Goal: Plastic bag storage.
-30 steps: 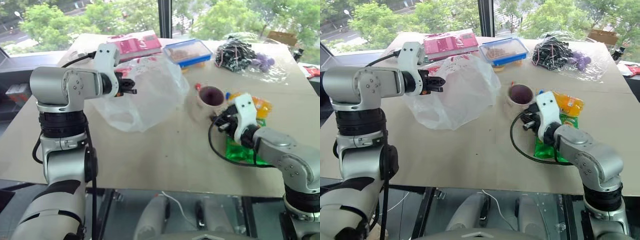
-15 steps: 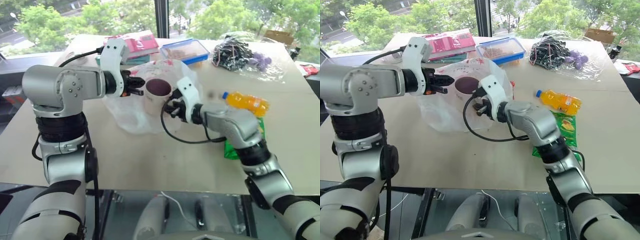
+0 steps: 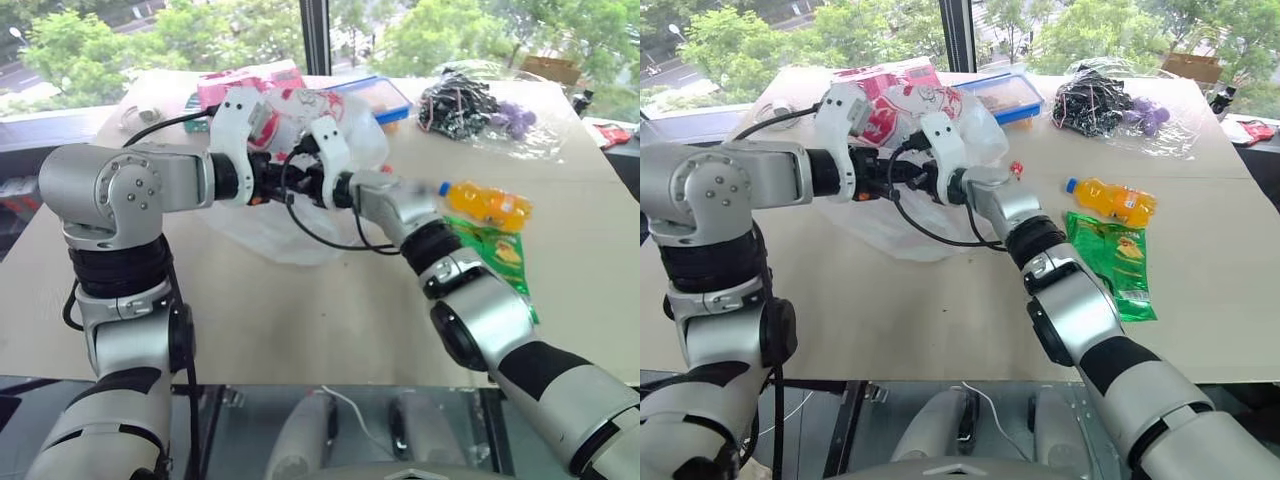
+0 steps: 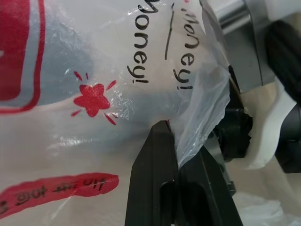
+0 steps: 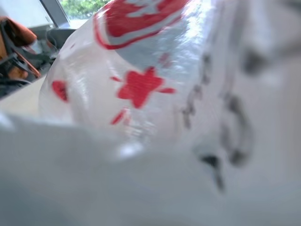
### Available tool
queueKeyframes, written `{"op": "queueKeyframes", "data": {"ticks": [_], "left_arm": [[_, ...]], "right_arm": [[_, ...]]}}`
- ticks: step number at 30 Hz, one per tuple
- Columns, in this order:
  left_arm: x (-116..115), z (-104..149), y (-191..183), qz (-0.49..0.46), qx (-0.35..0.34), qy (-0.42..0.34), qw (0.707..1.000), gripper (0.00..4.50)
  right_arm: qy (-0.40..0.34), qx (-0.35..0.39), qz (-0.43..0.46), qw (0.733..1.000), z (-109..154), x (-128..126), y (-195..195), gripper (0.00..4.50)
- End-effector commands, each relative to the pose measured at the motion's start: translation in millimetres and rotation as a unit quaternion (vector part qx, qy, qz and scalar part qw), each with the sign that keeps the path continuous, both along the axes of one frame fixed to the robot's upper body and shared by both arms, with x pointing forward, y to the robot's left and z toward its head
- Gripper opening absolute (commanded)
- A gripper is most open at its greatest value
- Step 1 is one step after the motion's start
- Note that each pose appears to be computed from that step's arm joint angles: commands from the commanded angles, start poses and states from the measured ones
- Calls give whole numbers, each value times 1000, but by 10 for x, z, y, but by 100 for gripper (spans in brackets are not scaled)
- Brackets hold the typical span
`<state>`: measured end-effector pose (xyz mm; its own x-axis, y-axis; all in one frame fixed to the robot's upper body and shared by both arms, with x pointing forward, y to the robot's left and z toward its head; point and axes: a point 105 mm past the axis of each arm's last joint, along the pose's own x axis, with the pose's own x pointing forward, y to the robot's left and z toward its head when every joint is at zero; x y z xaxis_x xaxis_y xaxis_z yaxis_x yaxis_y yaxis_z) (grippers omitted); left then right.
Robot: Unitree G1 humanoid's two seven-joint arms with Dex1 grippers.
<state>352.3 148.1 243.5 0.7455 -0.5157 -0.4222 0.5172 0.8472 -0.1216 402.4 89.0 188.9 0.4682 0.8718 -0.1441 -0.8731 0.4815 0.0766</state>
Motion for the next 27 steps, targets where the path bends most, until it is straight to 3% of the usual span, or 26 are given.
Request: {"op": "queueKeyframes", "data": {"ticks": [1,3,5,9,13,14,17,18,21,23,27], "left_arm": [[69,164,114,40,-21,-26,999,0],[129,138,166,62,-28,-22,997,0],[179,114,193,78,-32,-20,996,0],[258,89,210,92,-41,-21,995,0],[315,70,202,94,-46,-23,994,0],[319,68,195,91,-47,-22,994,0],[324,83,150,77,-53,-27,995,0],[328,84,144,75,-54,-27,995,0],[344,75,127,70,-54,-26,996,0],[351,65,109,64,-48,-27,996,0],[369,98,115,63,-47,-31,996,0]], "right_arm": [[-78,-24,22,996,152,-20,-57,264],[-110,-36,15,993,238,-16,-258,356],[-126,-37,18,991,355,-113,-497,356],[-140,-36,10,989,599,-536,-1029,356],[-145,-40,-52,987,754,-1034,-1652,356],[-136,-52,-73,987,716,-1089,-1773,356],[-90,-115,-147,978,448,-1309,-2210,440],[-71,-137,-183,971,333,-1353,-2355,447],[-21,-205,-248,947,-10,-1478,-2662,447],[11,-195,-273,942,-160,-1517,-2729,447],[-10,-238,-246,939,-318,-1648,-2651,447]]}}
